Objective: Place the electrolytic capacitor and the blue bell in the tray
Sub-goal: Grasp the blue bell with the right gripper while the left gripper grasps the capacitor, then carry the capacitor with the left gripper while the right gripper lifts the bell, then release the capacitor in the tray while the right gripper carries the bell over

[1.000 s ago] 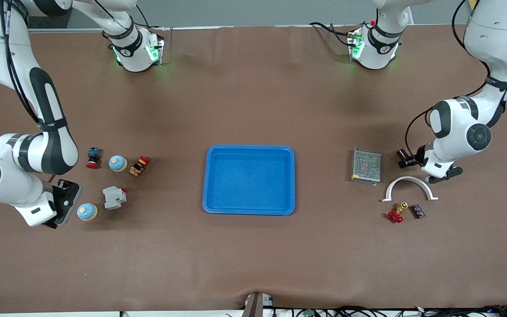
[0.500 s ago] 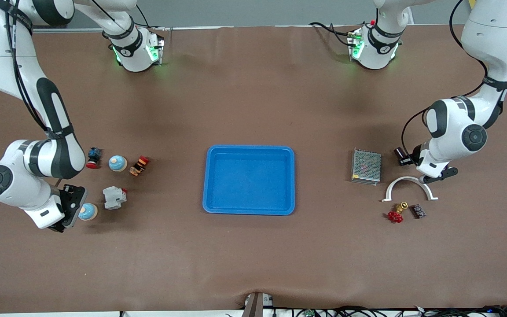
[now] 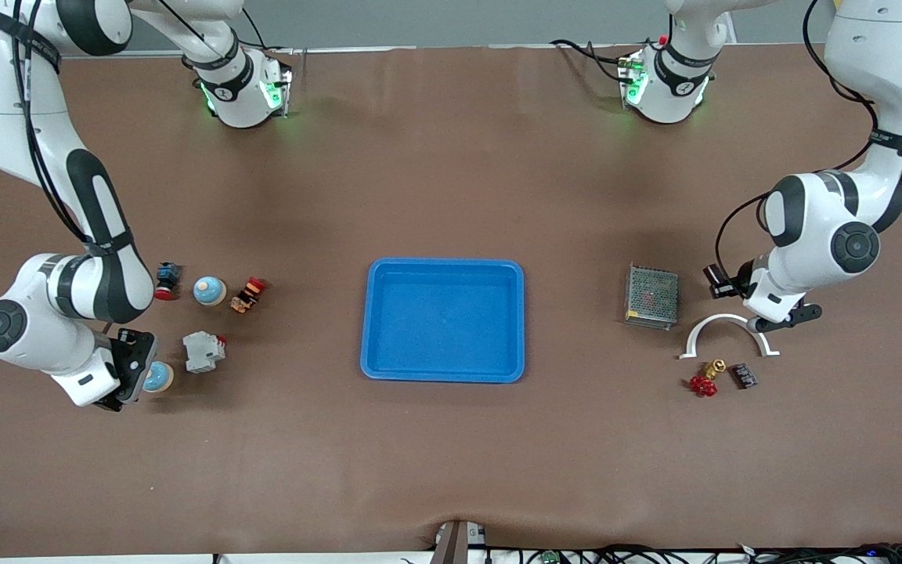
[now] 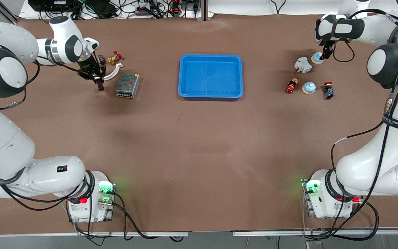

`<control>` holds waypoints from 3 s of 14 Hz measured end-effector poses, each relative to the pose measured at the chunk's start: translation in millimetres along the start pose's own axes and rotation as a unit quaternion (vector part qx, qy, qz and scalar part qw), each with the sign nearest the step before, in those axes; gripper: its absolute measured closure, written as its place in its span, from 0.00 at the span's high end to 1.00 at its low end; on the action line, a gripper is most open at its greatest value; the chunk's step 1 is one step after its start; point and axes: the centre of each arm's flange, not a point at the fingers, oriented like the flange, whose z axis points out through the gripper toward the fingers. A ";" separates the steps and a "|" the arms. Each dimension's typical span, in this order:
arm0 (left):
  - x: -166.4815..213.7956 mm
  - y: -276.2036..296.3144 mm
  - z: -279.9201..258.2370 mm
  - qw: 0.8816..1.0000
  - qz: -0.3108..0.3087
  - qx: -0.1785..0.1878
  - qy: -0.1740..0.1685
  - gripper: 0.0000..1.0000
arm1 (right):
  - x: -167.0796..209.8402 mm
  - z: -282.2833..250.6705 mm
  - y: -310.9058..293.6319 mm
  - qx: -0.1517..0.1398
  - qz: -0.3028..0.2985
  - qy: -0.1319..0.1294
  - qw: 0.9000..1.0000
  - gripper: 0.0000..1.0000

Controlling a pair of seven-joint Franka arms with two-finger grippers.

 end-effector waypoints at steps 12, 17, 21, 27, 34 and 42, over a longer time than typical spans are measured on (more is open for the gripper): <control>-42.3 250.1 -84.9 0.996 -0.081 -0.043 0.018 0.33 | -6.0 30.7 -3.3 0.003 -0.001 0.006 1.000 1.00; -65.9 349.3 -68.8 0.991 -0.116 -0.064 0.006 0.33 | -5.7 35.9 -4.7 0.007 0.008 0.017 1.000 1.00; -90.8 409.1 -42.7 0.988 -0.139 -0.068 -0.011 0.33 | -5.6 37.6 -5.2 0.008 0.009 0.018 1.000 1.00; -102.9 428.5 5.5 0.983 -0.175 -0.054 -0.033 0.33 | -5.7 36.9 -4.6 0.007 0.010 0.019 1.000 0.67; -106.6 430.9 42.4 0.976 -0.217 -0.023 -0.024 0.33 | -1.8 27.1 1.5 0.005 0.011 0.023 1.000 0.67; -94.5 428.1 35.9 0.974 -0.224 -0.029 -0.014 0.89 | 82.2 -117.7 7.6 0.084 0.138 0.014 0.987 0.67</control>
